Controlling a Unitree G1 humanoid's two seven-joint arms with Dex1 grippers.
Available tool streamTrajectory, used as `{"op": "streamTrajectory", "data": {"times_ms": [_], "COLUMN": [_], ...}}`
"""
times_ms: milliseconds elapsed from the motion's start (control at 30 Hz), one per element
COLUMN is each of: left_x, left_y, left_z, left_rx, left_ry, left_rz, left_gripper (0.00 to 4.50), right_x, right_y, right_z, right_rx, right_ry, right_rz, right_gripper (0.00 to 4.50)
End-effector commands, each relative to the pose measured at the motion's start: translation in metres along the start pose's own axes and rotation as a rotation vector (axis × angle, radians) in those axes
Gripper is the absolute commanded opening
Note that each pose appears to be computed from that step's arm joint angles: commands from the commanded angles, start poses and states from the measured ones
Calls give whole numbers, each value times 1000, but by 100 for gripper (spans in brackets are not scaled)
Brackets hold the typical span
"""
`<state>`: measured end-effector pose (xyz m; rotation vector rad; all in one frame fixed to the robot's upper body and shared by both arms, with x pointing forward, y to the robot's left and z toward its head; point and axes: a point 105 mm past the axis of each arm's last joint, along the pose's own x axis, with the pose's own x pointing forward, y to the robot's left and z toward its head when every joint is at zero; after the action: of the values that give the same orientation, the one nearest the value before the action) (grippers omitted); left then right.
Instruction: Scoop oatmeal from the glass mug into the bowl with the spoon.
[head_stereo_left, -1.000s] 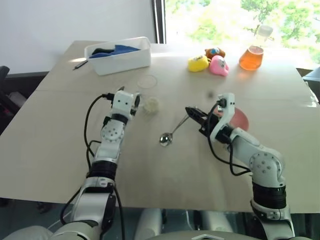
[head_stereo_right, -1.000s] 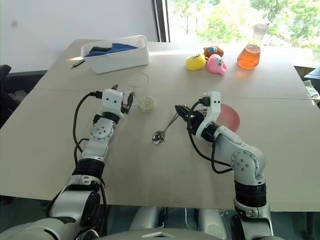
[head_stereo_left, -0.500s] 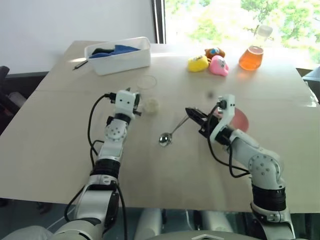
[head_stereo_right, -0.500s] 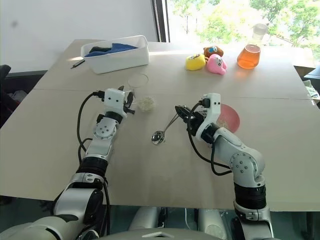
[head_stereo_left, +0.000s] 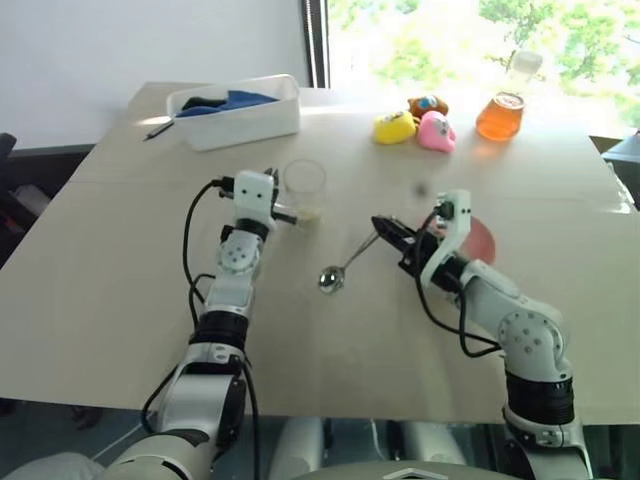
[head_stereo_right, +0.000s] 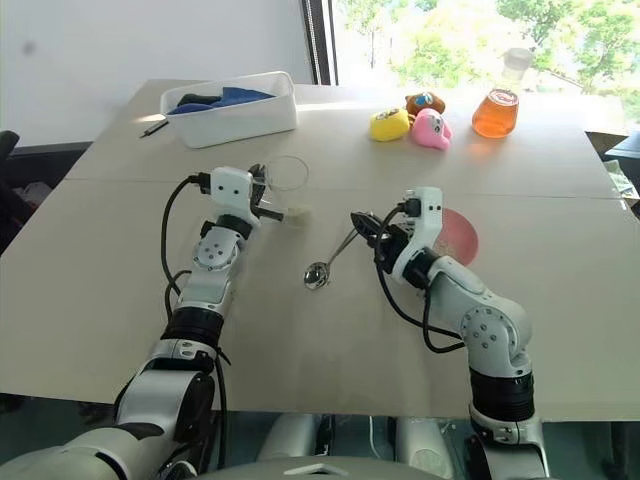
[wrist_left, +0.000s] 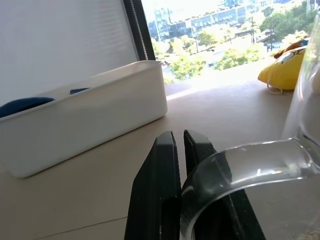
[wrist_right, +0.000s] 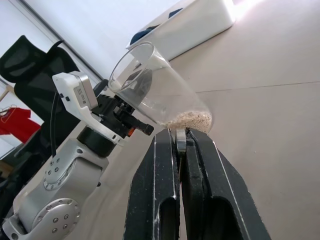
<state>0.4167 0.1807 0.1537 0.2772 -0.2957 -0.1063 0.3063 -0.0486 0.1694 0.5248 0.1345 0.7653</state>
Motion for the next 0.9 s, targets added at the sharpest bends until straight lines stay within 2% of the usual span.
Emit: {"op": "streamTrajectory", "data": {"times_ms": [33,167,300,400,500,633,733,900], "left_x": [-3,-5,-6,-5,-4,-2,-1,-1], "left_y": [0,-6,-25,-33,-43,-51,-54,-58], "left_z": [1,0,7,12,18,26,30,34], "left_rx": [-5,-40,-74,-88,-82,-54,-50,-65], "left_ry": [-2,6,2,24,41,41,38,15], "left_rz": [0,-27,-126,-162,-216,-267,-280,-289], "left_gripper": [9,9,9,9,9,9,9,9], "right_x": [-1,3,7,8,9,10,13,17], "right_y": [9,12,22,41,64,78,81,46], "right_z": [13,35,89,132,154,159,147,117], "right_rx": [-43,-84,-208,-287,-342,-357,-389,-522], "right_ry": [-36,-87,-185,-265,-300,-299,-249,-121], "right_rz": [31,37,66,114,185,236,256,129], "right_gripper": [0,0,0,0,0,0,0,0]}}
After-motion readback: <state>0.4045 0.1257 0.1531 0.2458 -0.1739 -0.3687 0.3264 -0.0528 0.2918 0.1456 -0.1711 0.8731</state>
